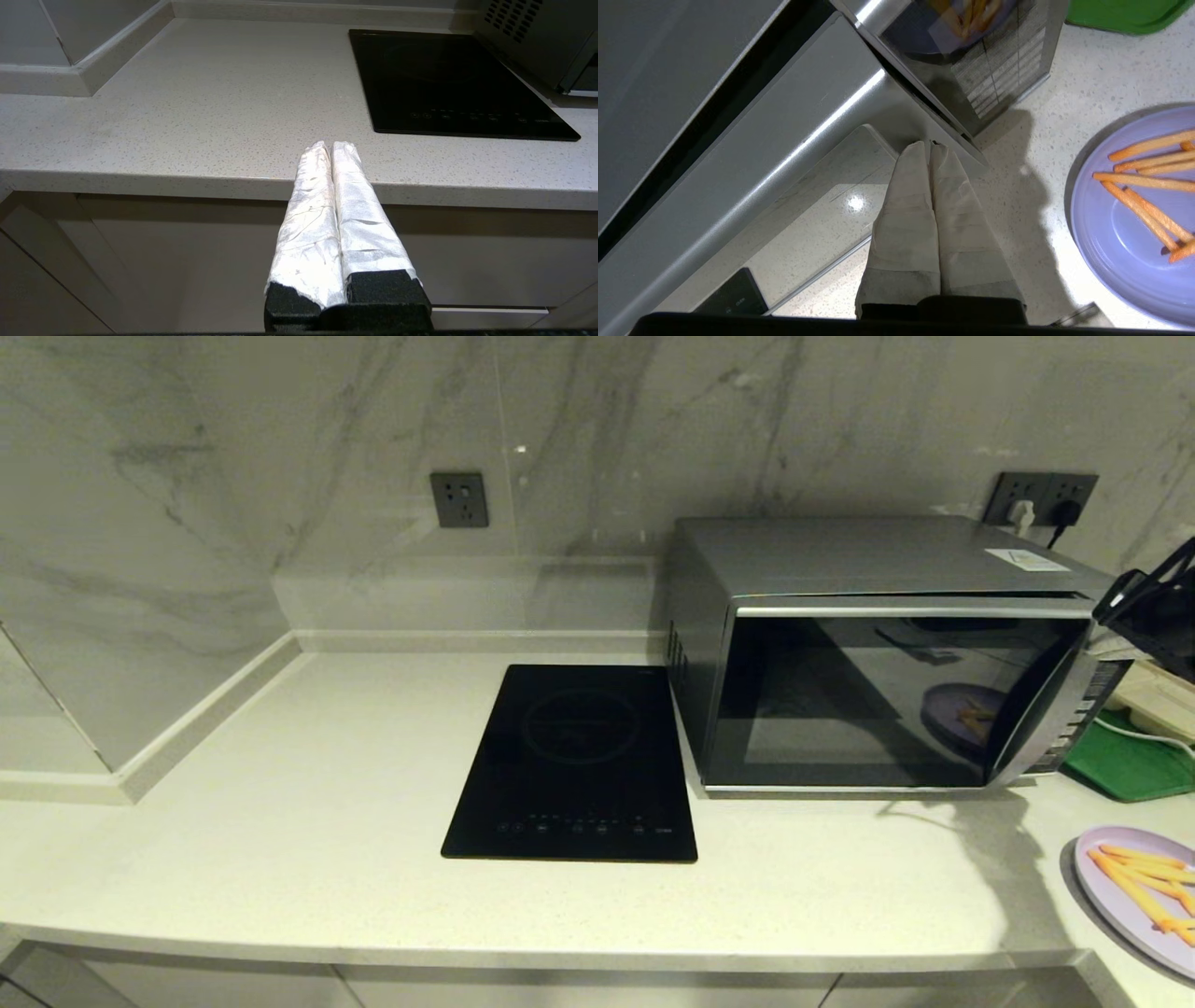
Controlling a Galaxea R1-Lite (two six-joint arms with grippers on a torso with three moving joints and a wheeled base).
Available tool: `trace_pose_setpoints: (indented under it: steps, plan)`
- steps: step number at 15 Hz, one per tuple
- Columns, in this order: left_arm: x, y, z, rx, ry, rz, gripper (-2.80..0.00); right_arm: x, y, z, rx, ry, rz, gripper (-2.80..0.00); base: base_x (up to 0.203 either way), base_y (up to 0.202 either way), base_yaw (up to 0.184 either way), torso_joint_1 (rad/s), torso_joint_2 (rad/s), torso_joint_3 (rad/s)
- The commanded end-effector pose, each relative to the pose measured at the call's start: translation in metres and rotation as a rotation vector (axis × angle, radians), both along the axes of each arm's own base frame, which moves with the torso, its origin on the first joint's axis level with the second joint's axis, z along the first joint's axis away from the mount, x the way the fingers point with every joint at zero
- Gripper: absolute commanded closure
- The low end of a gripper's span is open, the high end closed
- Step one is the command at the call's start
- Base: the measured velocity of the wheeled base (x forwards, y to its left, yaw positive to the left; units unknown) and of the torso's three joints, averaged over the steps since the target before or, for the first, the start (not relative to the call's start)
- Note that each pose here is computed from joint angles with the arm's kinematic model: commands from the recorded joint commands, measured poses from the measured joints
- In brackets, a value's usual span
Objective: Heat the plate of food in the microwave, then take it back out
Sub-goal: Close the microwave oven
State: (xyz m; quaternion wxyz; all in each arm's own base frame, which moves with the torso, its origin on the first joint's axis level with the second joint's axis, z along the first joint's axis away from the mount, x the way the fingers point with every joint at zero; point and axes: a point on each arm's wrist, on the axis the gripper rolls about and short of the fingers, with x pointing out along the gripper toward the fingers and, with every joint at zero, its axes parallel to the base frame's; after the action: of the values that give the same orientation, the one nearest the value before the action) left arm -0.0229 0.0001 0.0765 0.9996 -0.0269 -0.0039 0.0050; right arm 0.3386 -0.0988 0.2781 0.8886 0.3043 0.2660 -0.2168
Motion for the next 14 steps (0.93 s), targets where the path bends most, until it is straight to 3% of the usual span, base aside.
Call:
trace_pose_setpoints:
  steps: [1,12,14]
  plan:
    - [0.0,0.0,0.0,-0.001,0.0,0.001,0.0,0.006,-0.001,-0.003,0.008,-0.002,0.018,0.0,0.0,0.0,0.0,0.0,0.0,0.0]
    - [0.0,0.0,0.0,0.0,0.0,0.001,0.0,0.011,-0.001,0.003,0.032,-0.035,0.098,0.0,0.0,0.0,0.0,0.0,0.0,0.0]
    - [0.0,0.0,0.0,-0.001,0.0,0.001,0.0,0.001,0.002,0.014,0.025,-0.06,0.1,0.0,0.0,0.0,0.0,0.0,0.0,0.0]
